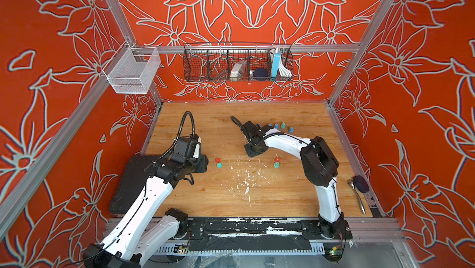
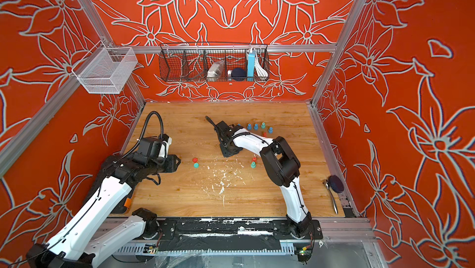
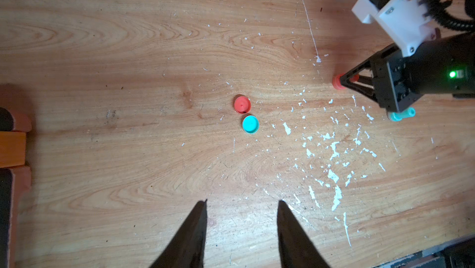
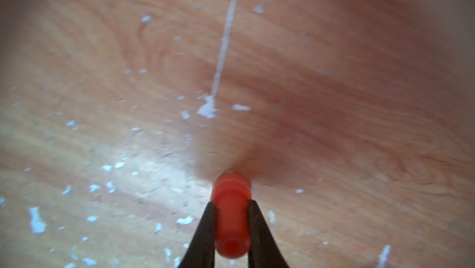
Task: Close the stamp cap
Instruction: Place the stamp at the center of the board.
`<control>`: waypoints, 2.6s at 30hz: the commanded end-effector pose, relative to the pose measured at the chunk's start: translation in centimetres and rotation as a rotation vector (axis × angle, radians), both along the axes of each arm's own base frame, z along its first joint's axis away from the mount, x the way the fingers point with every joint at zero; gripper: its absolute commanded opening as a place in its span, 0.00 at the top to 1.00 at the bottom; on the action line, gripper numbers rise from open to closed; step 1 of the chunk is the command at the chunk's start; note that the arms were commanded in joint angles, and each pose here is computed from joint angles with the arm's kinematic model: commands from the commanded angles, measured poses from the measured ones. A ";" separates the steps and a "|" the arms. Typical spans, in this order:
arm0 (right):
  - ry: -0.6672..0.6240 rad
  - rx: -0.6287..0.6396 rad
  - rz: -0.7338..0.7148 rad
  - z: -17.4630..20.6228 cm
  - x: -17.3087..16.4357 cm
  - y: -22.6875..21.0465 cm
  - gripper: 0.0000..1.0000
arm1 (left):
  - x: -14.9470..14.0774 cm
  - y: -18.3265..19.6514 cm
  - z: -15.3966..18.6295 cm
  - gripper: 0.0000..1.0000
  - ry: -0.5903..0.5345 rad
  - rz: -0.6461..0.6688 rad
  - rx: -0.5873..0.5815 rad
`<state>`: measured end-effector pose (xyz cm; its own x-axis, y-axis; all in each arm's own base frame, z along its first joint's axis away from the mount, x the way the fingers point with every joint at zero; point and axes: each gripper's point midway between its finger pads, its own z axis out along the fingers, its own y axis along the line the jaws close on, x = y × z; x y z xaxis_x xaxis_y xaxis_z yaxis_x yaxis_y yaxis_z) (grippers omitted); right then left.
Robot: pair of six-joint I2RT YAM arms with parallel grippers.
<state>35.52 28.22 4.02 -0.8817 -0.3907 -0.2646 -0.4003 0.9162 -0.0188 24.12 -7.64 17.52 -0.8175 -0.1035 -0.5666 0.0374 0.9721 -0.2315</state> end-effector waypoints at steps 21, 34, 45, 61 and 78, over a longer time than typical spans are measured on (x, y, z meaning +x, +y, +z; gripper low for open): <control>0.077 -0.101 -0.221 -2.5 6.2 -12.3 0.93 | 0.1 0.1 0.3 0.55 -0.017 -0.004 -0.005; 0.083 -0.132 -0.253 -3.0 8.8 -14.9 0.93 | 0.1 0.1 0.3 0.55 -0.017 -0.003 -0.003; 0.084 -0.126 -0.259 -2.9 9.3 -15.1 0.91 | 0.2 0.2 0.1 0.55 -0.011 -0.001 0.000; 0.048 -0.122 -0.257 -0.7 9.8 -15.1 0.74 | 0.2 0.2 0.2 0.55 -0.012 0.002 0.000; -0.015 -0.092 -0.246 2.6 10.2 -14.5 0.66 | 0.2 0.3 0.2 0.55 -0.012 0.006 0.002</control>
